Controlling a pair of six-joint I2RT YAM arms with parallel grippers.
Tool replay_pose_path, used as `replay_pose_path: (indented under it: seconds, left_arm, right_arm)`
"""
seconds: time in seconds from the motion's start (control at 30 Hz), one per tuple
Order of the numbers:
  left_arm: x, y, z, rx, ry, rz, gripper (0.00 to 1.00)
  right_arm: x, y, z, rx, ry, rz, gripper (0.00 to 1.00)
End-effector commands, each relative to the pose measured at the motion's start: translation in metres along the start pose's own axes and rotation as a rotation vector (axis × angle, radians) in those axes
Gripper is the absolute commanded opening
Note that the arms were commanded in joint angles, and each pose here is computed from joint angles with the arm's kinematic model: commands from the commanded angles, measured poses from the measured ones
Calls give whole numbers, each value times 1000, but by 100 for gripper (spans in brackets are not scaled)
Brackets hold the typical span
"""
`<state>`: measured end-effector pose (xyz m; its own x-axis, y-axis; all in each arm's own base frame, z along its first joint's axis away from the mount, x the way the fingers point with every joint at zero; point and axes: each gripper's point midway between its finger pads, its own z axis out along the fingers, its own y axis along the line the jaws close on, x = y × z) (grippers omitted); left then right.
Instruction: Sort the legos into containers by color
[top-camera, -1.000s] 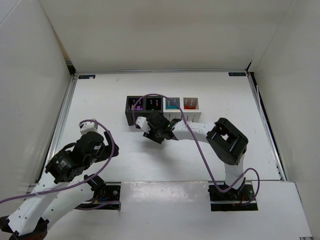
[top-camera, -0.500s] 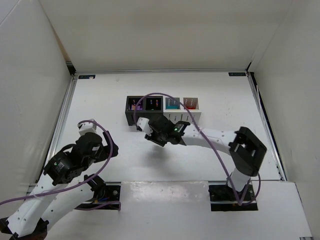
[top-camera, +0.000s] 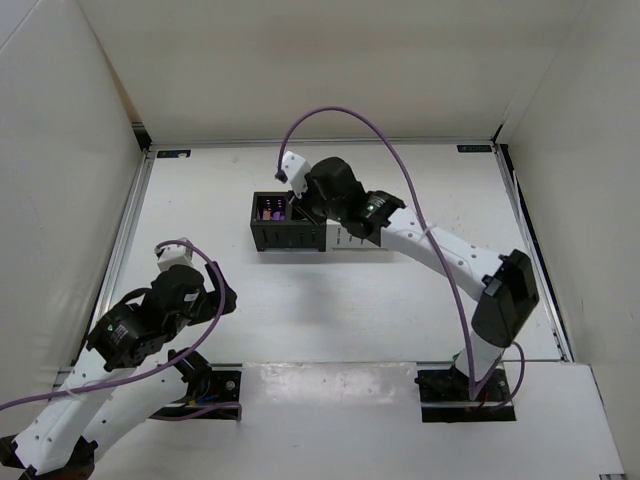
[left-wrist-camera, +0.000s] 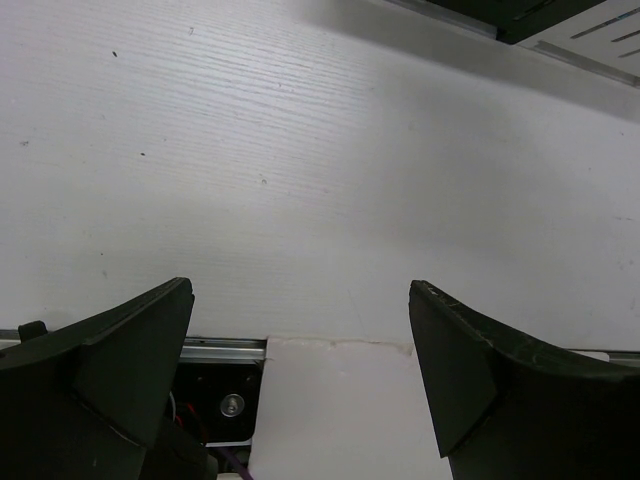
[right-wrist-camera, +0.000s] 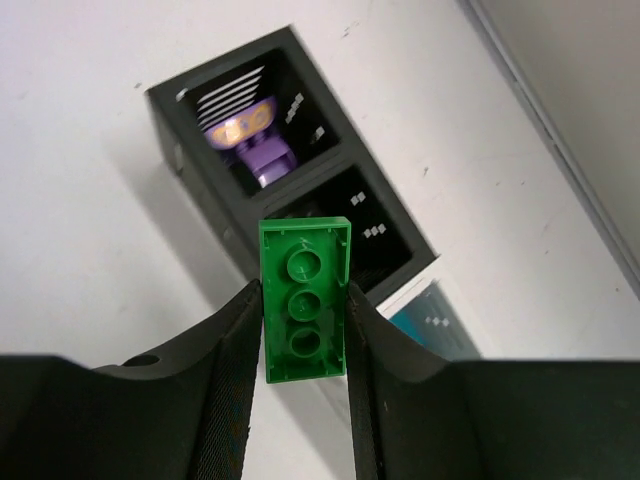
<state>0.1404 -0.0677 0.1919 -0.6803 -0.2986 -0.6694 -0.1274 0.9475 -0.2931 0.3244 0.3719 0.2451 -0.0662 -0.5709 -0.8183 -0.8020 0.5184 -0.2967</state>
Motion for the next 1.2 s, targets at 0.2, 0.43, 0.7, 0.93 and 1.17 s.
replay_pose_path:
  seconds: [0.2,0.43,0.7,0.93,1.17]
  left_arm:
    - [-16,-7,-4,-2,-32,4,100]
    - [-17,-11,0,-11,-21,19,100]
    - [-18,-13,-1,-4,-21,22,100]
    - [-24,-12,-6,-15,-29,16,100]
    - [-24,-12,-4,-68,5,10,100]
  right_arm:
    - [-12,-33,44,53,-43,54,33]
    - [-6,-29,55,13,-41,78,47]
    - [-21,-34,44,31,-69,86,62]
    - [-37,-44,-13,78,-132,186,90]
    - [46,-81,-102,344,32,527,90]
